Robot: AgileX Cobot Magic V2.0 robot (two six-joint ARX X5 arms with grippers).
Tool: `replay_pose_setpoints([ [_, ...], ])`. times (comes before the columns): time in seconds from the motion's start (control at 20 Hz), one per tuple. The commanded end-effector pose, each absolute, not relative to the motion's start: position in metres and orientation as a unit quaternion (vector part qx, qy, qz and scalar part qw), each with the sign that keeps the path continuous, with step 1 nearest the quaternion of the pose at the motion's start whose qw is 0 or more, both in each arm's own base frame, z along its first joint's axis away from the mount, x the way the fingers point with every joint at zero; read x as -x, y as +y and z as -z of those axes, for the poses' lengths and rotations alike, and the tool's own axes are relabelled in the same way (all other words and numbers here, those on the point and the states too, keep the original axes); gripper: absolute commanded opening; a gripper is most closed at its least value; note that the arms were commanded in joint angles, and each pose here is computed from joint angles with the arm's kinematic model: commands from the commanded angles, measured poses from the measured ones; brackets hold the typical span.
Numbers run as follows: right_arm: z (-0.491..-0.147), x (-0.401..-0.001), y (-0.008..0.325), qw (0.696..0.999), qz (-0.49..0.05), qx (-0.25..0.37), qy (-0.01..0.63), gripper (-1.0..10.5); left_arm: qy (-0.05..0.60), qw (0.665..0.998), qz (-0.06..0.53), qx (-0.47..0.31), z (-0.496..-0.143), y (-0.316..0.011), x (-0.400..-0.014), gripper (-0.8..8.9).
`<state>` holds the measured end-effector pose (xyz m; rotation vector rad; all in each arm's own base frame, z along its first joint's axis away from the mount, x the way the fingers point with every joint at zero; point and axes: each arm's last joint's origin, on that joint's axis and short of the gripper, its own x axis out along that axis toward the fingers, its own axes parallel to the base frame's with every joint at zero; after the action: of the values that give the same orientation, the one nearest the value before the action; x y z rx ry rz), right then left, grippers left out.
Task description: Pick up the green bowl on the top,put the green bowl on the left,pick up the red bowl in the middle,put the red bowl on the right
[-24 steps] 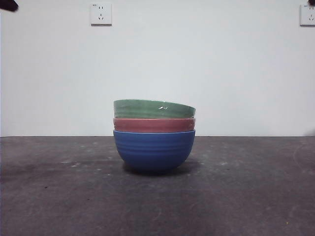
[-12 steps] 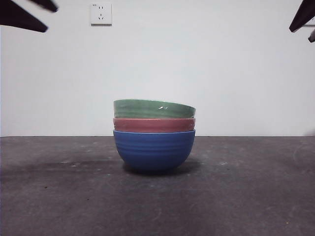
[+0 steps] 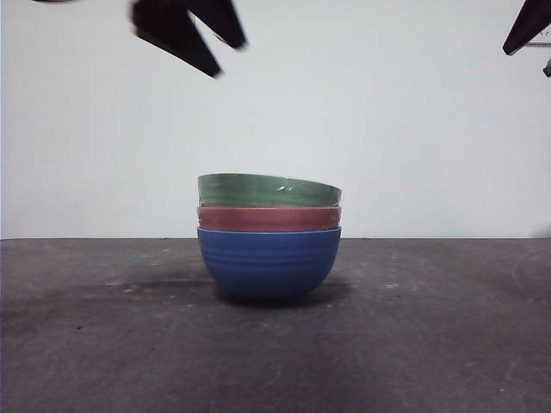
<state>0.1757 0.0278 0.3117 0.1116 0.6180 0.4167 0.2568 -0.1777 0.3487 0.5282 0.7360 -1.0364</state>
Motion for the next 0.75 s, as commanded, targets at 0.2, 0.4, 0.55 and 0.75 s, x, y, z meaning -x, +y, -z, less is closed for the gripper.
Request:
replay_pose_setpoints([
  [0.2, -0.313, -0.176, 0.027, 0.931, -0.202, -0.058, 0.299, 2.5, 0.36, 0.719, 0.499, -0.323, -0.311, -0.222, -0.274, 4.04],
  [0.4, -0.313, -0.176, 0.027, 0.931, -0.202, -0.058, 0.299, 2.5, 0.394, 0.694, 0.505, -0.329, -0.285, -0.233, -0.283, 3.38],
  [0.55, -0.313, -0.176, 0.027, 0.931, -0.202, -0.057, 0.299, 2.5, 0.401, 0.682, 0.511, -0.337, -0.277, -0.235, -0.285, 3.04],
  [0.75, -0.313, -0.176, 0.027, 0.931, -0.202, -0.058, 0.3, 2.5, 0.414, 0.673, 0.512, -0.336, -0.267, -0.238, -0.288, 3.04],
])
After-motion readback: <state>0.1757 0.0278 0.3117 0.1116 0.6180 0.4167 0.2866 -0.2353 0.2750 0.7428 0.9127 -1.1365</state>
